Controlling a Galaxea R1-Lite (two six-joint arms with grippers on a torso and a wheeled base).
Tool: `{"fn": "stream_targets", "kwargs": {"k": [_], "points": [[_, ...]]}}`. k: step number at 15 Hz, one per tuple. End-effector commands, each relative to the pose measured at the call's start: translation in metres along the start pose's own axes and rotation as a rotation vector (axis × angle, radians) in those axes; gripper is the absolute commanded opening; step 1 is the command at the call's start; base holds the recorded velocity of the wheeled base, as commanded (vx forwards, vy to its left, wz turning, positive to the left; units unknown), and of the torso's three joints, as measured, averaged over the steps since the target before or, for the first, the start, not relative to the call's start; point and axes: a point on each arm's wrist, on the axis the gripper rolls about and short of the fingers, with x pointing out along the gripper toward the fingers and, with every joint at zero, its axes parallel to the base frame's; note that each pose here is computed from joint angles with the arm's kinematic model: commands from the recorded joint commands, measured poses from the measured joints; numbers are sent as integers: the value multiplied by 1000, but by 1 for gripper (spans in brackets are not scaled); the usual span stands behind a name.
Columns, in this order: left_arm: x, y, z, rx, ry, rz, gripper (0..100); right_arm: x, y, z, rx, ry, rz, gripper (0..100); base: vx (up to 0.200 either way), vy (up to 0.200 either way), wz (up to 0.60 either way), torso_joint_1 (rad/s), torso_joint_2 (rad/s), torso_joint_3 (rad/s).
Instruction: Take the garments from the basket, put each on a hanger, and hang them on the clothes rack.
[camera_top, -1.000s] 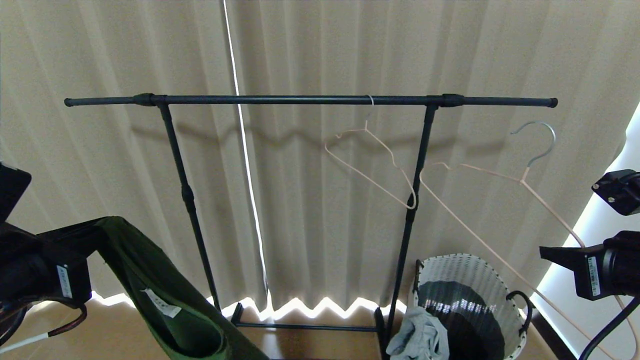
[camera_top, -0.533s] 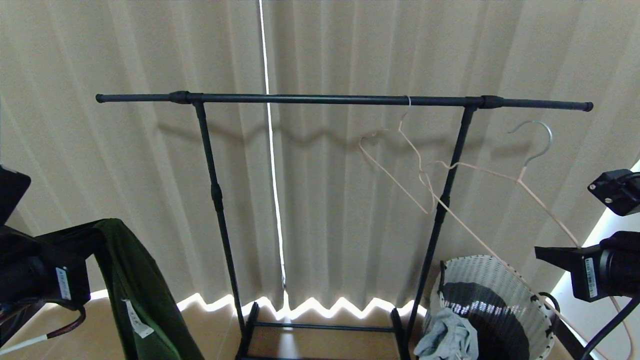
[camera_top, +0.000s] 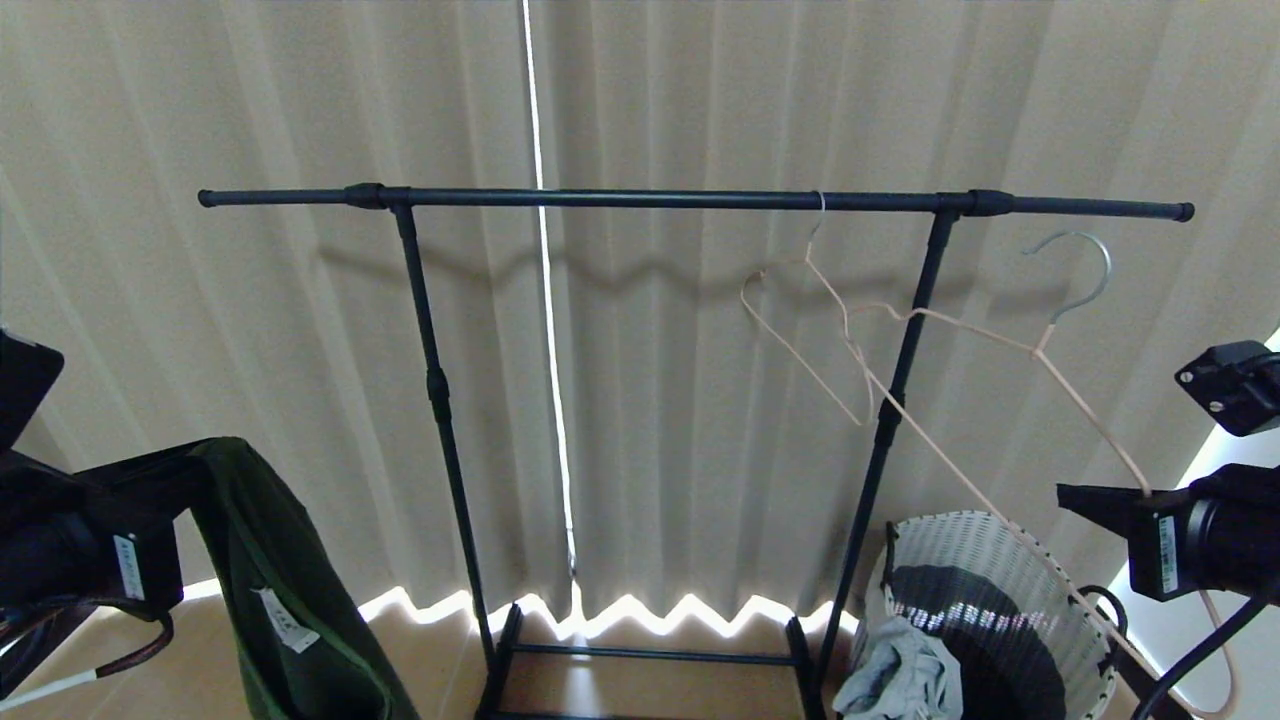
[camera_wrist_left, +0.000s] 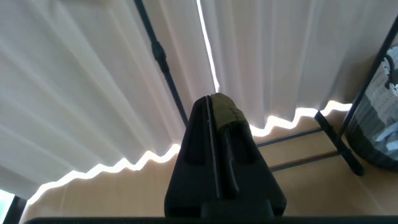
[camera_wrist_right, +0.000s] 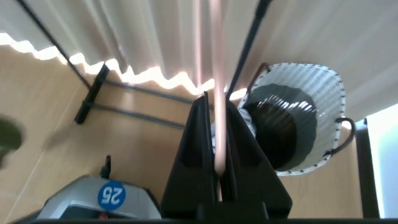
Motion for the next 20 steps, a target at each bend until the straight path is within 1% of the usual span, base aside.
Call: {"fn": "stream_targets", "kwargs": {"k": [1, 3, 6, 8, 11, 14, 17, 19, 20], "points": [[0, 0, 1, -2, -4, 2, 0, 0, 1, -1, -2, -2, 4, 0, 0, 0, 0, 0, 0, 0], [0, 1, 2, -3, -4, 10, 0, -3, 2, -1, -7, -11, 16, 0, 0, 0, 0, 0, 0, 0], [1, 3, 3, -6, -3, 25, 0, -12, 17, -3, -54, -32, 106, 0, 0, 0, 0, 0, 0, 0], [1, 4, 5, -7, -7, 28, 0, -14, 27, -7, -88, -25, 162, 0, 0, 0, 0, 0, 0, 0], [9, 6, 14, -12, -12, 35, 0, -14, 38, -19, -132, 17, 228, 0, 0, 0, 0, 0, 0, 0], [16, 6, 15, -20, 5, 33, 0, -14, 40, -25, -140, 37, 257, 0, 0, 0, 0, 0, 0, 0], [18, 6, 17, -23, 3, 33, 0, -14, 40, -26, -140, 38, 266, 0, 0, 0, 0, 0, 0, 0], [22, 7, 21, -45, 1, 38, 0, -14, 40, -26, -143, 40, 274, 0, 0, 0, 0, 0, 0, 0], [33, 6, 29, -71, 8, 48, 0, -15, 45, -27, -157, 46, 335, 0, 0, 0, 0, 0, 0, 0]]}}
